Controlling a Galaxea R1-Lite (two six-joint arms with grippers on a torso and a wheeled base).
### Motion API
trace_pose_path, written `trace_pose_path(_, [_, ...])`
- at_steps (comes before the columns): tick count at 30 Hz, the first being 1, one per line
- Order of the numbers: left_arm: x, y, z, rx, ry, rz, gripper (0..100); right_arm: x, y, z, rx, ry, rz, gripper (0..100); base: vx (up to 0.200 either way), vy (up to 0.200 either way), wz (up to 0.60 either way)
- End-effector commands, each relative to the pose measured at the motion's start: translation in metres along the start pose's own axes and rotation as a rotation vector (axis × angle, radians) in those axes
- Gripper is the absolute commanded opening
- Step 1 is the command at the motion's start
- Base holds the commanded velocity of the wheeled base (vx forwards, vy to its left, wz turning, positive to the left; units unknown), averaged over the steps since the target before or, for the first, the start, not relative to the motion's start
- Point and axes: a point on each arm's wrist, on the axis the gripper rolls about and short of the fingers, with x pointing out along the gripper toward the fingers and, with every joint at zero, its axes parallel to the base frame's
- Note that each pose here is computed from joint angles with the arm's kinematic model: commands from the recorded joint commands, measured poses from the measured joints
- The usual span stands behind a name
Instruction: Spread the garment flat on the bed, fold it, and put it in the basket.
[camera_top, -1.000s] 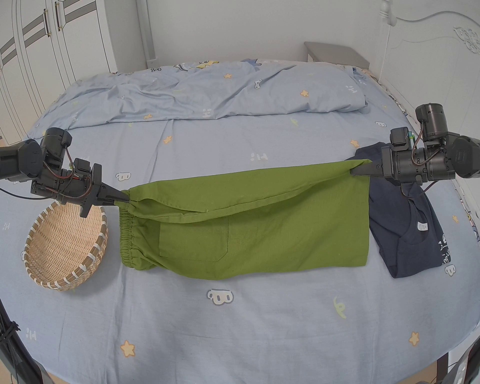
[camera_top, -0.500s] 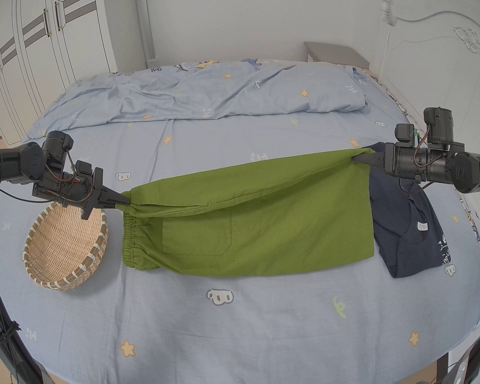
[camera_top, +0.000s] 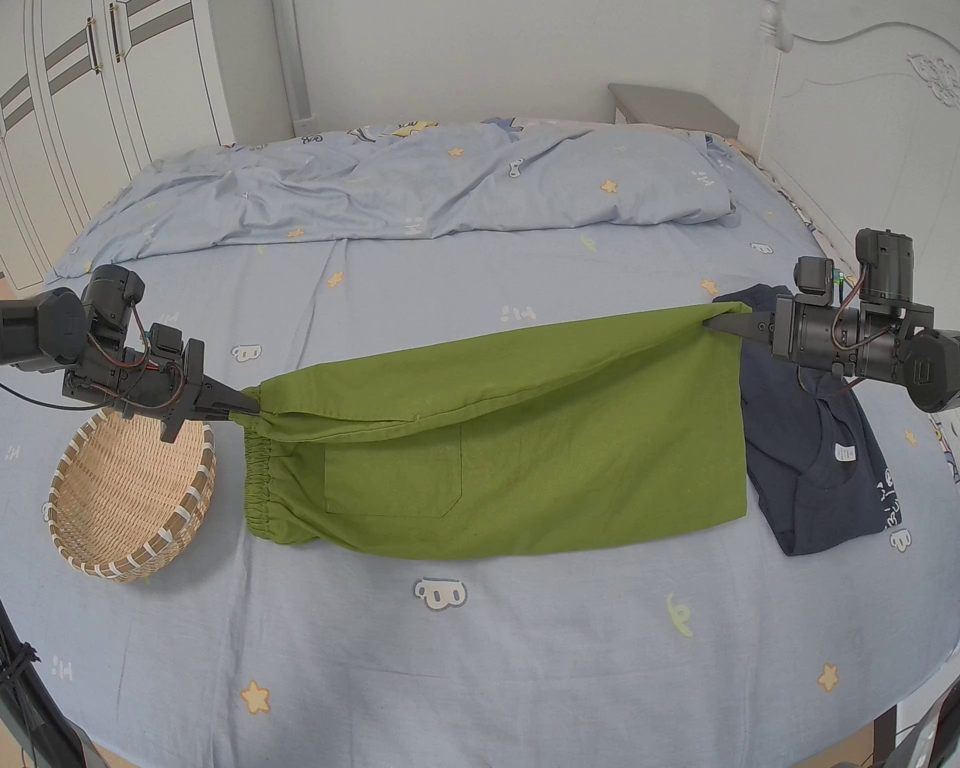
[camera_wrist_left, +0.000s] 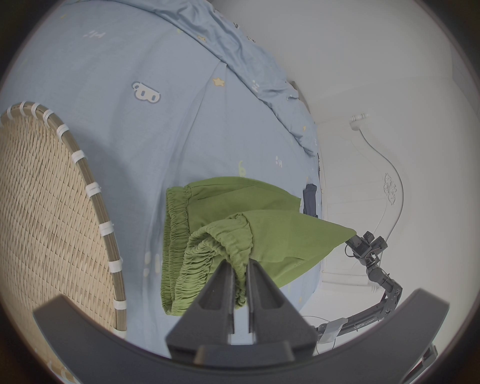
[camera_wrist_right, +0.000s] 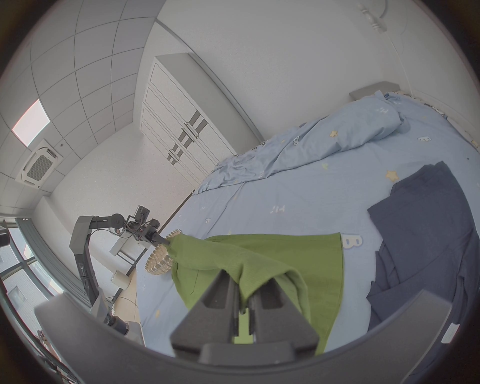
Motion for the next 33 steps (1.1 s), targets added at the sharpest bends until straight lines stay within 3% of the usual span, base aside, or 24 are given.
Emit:
trace_pose_path(1, [0.001, 0.003, -0.005, 0.03, 0.014, 0.004, 0, -0.012, 0.015, 0.001, -0.01, -0.006, 0.021, 0, 0.0, 0.0, 0.0])
trace_pose_path(10, [0.002, 0.003, -0.005, 0.049, 0.016, 0.005, 0, -0.029, 0.084, -0.008, -0.044, 0.035, 0.147, 0, 0.0, 0.0, 0.0])
trace_pose_path(13, [0.002, 0.003, -0.005, 0.05, 0.015, 0.004, 0, -0.029, 0.085, -0.009, -0.044, 0.037, 0.149, 0, 0.0, 0.0, 0.0])
trace_pose_path(14, [0.001, 0.003, -0.005, 0.05, 0.014, 0.004, 0, -0.03, 0.096, -0.013, -0.049, 0.051, 0.17, 0, 0.0, 0.0, 0.0])
trace_pose_path(24, [-0.004, 0.005, -0.003, 0.046, -0.002, 0.008, 0, -0.029, 0.088, -0.006, -0.053, 0.029, 0.147, 0, 0.0, 0.0, 0.0])
trace_pose_path(33, [-0.007, 0.007, 0.001, 0.057, -0.031, 0.009, 0, -0.012, 0.041, -0.003, -0.013, 0.022, 0.069, 0, 0.0, 0.0, 0.0])
